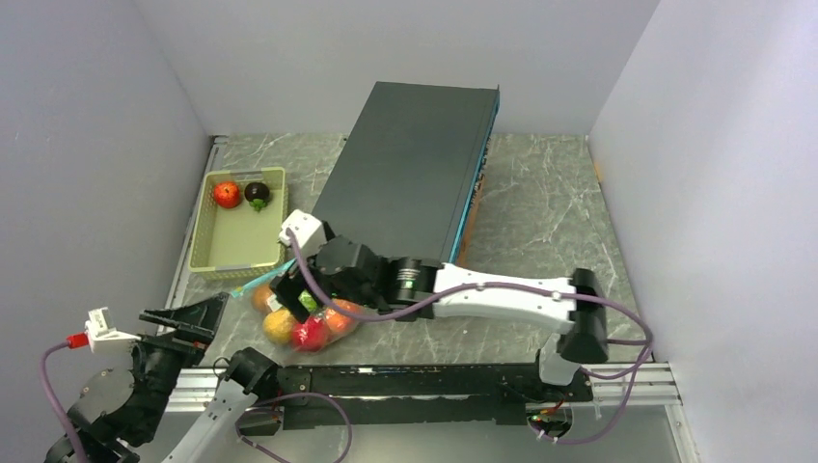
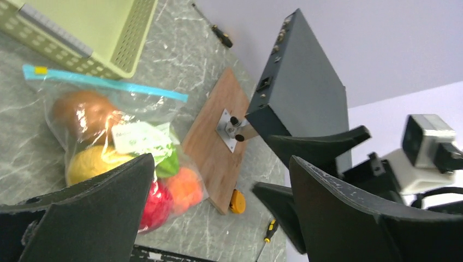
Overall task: Place the food in the zip-top bag and seal the zipper
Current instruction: Place the zipper food storage bag at the center of the board, then reset both arms
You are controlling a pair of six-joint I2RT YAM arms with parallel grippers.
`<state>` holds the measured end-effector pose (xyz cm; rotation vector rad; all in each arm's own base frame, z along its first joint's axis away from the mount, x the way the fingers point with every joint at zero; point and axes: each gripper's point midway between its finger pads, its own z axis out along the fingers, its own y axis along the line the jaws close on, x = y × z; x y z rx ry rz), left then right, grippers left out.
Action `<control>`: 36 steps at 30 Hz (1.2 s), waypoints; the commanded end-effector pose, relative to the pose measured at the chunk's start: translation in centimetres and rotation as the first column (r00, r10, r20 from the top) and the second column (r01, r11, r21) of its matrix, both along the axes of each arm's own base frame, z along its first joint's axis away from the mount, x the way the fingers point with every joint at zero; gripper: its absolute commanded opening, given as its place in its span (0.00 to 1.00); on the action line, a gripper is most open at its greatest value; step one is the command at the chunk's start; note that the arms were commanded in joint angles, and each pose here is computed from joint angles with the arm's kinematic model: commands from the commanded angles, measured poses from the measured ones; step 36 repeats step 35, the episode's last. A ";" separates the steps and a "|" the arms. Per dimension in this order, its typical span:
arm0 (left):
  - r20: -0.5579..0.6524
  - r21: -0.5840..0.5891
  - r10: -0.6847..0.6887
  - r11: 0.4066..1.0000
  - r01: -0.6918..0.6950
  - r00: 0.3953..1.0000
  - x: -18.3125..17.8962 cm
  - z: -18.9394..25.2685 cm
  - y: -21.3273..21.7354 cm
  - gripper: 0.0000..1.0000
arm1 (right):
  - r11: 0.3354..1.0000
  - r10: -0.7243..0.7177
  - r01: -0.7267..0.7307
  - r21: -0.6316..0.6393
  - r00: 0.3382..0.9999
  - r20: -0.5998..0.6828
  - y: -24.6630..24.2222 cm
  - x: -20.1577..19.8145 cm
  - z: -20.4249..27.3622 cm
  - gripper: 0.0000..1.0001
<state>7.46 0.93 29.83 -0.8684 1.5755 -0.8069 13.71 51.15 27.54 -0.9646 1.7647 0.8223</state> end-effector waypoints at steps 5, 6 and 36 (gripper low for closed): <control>0.078 0.229 -0.092 0.971 0.072 0.993 2.4 4.2 -1.6 1.00 | 0.950 -0.298 0.274 0.147 0.937 0.183 -14.3 3.1 14.9 1.00; 0.084 0.249 -0.099 0.966 0.076 0.992 2.8 4.6 -1.8 1.00 | 0.929 -0.360 0.331 0.164 0.910 0.206 -16.3 3.7 15.7 1.00; 0.321 0.338 -0.089 0.941 -0.026 0.943 3.3 14.3 -1.0 1.00 | 0.457 -0.889 0.823 0.339 0.435 0.141 -44.0 5.1 17.0 1.00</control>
